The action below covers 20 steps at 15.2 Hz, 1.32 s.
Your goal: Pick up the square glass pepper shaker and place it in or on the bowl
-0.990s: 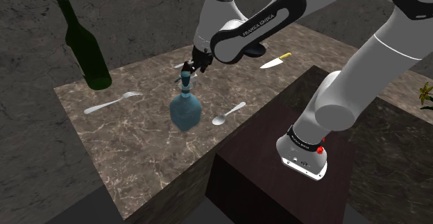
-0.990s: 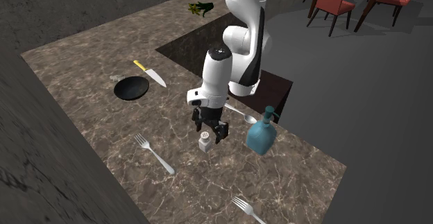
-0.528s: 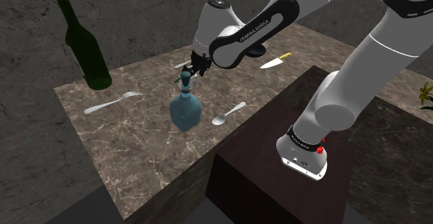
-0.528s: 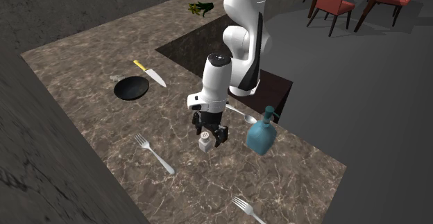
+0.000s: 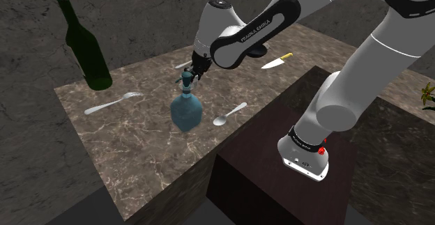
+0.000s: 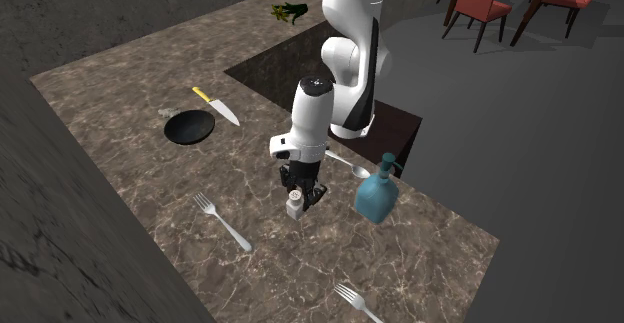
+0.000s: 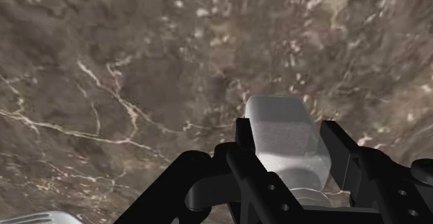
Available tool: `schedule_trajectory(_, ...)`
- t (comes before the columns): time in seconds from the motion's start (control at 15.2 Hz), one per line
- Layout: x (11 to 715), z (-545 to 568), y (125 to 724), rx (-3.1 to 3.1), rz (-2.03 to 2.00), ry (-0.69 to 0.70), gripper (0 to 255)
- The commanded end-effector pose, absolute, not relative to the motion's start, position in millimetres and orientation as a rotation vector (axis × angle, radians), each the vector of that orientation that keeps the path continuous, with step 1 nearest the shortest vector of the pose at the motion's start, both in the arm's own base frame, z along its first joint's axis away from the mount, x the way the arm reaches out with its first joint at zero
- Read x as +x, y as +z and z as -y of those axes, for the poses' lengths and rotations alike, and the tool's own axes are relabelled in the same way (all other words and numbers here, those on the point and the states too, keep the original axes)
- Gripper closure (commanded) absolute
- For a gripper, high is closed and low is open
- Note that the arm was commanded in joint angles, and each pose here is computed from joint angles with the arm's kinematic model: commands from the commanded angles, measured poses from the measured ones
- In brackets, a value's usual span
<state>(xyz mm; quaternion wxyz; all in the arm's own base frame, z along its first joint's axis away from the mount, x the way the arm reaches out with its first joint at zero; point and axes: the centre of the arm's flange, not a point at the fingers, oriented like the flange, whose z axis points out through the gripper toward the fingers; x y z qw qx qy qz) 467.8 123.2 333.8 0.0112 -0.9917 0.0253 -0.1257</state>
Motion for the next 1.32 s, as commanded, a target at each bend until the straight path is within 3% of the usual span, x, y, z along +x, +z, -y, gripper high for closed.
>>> schedule_trajectory(0.0, 468, -124, 333, -3.094, -0.077, -0.391, 255)
schedule_trajectory(1.25, 468, -124, 413, -3.094, -0.077, -0.391, 255)
